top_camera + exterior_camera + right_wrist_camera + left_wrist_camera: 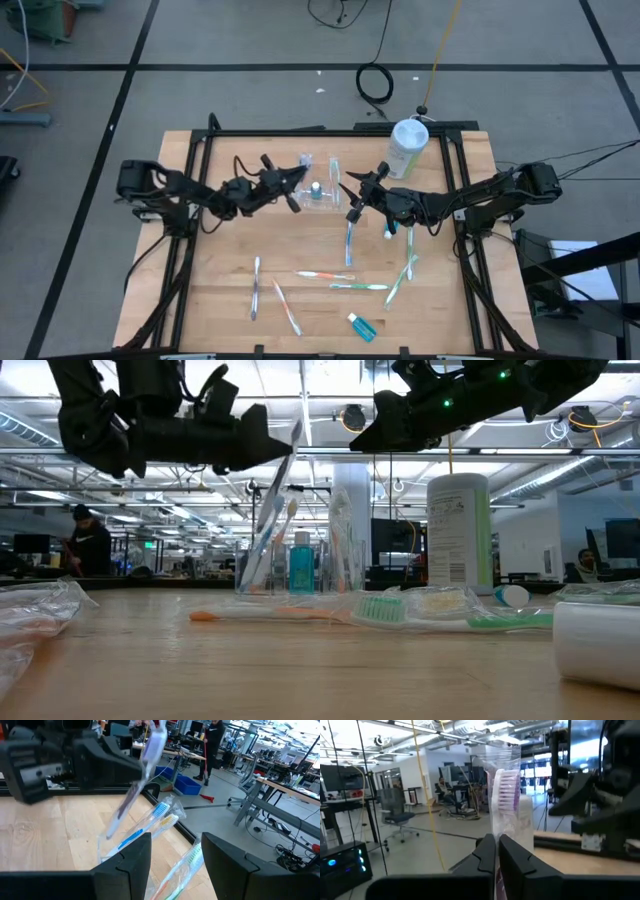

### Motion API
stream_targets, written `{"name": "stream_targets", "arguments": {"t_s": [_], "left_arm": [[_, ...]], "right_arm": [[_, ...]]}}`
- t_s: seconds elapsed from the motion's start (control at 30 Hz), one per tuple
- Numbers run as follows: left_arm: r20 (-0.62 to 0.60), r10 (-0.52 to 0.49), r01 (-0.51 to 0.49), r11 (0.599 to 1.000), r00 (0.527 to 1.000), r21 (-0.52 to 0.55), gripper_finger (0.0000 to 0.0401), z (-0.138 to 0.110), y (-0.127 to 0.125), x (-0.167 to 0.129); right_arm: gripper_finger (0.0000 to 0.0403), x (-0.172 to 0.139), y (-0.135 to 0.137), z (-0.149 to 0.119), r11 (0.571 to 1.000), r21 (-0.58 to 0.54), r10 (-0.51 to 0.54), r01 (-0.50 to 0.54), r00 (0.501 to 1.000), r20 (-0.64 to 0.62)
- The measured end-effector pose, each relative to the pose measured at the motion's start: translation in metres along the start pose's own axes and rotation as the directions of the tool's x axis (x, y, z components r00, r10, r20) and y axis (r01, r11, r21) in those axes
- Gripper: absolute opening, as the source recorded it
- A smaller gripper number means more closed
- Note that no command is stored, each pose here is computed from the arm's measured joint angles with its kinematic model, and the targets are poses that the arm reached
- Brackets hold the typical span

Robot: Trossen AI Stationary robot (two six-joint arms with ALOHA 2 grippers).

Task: Pick & Place toothbrushing station
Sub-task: Put the left violet toothbrush into the transparent organizer

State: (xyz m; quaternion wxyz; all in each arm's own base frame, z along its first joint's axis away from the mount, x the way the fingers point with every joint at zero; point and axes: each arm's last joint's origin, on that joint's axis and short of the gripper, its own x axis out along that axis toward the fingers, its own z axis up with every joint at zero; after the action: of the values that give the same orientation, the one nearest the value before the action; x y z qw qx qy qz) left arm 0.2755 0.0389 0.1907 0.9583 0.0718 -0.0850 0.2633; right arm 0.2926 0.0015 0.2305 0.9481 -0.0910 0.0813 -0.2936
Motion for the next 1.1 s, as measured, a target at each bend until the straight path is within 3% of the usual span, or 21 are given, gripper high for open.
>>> {"name": "stream_targets", "arguments": {"t_s": [0.5,0.67,0.9,1.1], "left_arm": [[-0.132,0.074,-0.06,0.992,0.988,0.11,0.0012,-0.03,-0.006,0.0],[-0.214,0.203,-0.156,0.963,0.955,0.22,0.0014,-0.037,-0.009,-0.005],[-0.253,0.299,-0.25,0.946,0.92,0.208,0.0006,-0.04,-0.015,-0.011],[-0.247,0.441,-0.364,0.882,0.863,0.3,0.0019,-0.038,-0.018,-0.017]], "right_arm": [[0.0167,0.0,0.0,0.0,1.0,0.0,0.0,0.0,1.0,0.0],[0.0167,0.0,0.0,0.0,1.0,0.0,0.0,0.0,1.0,0.0],[0.0167,0.0,0.0,0.0,1.0,0.0,0.0,0.0,1.0,0.0],[0.0167,0.0,0.0,0.0,1.0,0.0,0.0,0.0,1.0,-0.001]]}}
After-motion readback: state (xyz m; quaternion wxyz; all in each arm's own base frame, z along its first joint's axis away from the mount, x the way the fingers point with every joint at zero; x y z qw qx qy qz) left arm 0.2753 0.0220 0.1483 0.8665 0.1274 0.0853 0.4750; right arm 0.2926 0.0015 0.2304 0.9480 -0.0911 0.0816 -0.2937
